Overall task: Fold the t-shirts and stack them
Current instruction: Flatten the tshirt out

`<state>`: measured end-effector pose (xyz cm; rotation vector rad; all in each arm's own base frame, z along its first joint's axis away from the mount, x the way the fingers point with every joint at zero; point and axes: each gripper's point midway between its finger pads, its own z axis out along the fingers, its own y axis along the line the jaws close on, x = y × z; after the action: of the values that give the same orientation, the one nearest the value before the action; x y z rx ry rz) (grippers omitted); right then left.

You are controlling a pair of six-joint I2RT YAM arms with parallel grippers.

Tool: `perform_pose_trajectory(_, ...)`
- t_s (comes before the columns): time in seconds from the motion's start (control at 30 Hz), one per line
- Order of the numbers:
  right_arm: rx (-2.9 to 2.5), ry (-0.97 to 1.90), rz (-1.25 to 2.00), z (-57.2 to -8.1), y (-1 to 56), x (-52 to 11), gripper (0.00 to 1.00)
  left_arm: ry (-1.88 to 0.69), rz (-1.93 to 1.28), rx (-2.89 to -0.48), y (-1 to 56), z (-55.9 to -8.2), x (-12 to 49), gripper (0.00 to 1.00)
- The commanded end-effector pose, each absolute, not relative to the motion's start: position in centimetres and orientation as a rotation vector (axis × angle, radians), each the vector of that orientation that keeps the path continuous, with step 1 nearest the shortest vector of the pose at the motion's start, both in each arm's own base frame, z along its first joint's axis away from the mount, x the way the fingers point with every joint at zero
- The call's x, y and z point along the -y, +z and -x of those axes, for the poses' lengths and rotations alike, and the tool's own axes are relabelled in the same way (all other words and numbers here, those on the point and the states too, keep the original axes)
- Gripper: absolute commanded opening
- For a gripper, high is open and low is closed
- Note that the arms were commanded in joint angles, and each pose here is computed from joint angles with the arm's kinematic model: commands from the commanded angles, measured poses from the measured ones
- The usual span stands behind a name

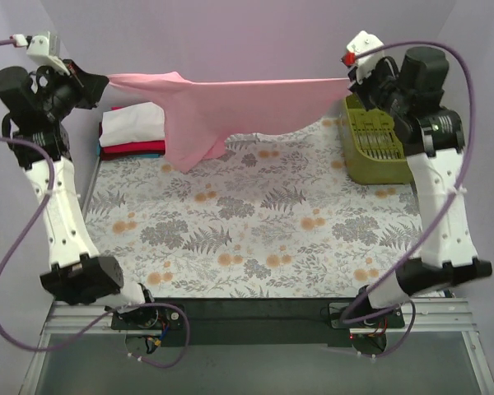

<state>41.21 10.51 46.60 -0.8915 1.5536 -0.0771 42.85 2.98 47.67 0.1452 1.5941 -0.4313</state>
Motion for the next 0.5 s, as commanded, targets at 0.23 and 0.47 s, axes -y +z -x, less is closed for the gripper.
perform_pose_trajectory(0.23,-1.129,-0.126,0.695,-24.3,59.2,-7.5,0.01,-0.008,-0.086,-1.144,61.0,-25.4,-2.0,0.00)
perform_pose_trajectory(0.47,-1.110,-0.199,0.772,-27.0,58.9,-7.9,0.01,0.118,-0.165,-1.148,63.3,-26.5,-2.9,0.00)
